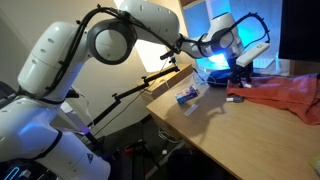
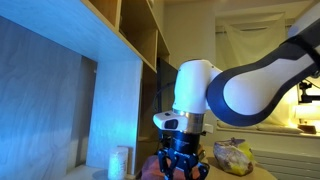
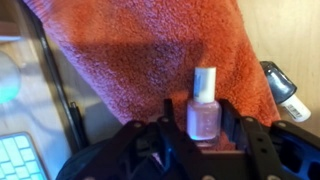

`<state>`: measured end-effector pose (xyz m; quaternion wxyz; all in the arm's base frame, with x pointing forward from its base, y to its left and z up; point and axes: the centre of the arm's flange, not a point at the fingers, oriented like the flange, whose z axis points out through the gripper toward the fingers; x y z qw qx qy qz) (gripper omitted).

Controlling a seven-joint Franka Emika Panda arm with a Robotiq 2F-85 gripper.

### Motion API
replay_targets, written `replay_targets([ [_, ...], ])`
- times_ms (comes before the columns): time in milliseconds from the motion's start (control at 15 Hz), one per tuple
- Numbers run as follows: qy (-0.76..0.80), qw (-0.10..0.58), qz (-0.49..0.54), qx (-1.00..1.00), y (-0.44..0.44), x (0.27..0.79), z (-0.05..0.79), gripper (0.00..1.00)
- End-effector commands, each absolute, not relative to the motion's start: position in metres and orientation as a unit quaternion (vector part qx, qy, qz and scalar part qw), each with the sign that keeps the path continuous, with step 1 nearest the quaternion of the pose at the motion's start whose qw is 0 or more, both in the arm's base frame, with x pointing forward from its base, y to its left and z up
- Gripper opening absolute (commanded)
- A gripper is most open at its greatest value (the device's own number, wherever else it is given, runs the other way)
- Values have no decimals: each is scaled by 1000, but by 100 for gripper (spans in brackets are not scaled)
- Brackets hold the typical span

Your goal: Slide the bag to the right, move the two nail polish bottles on the table to the right, pull the peach towel forward and put the two nail polish bottles on the towel

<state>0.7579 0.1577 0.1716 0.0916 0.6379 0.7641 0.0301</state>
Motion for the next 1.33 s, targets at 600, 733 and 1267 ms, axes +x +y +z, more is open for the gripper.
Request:
replay_targets([
  [600, 815, 125, 27, 565, 204, 725, 192, 8],
  [733, 835, 119, 15, 537, 219, 714, 187, 8],
  [1267, 880, 73, -35, 468, 244, 688, 148, 8],
])
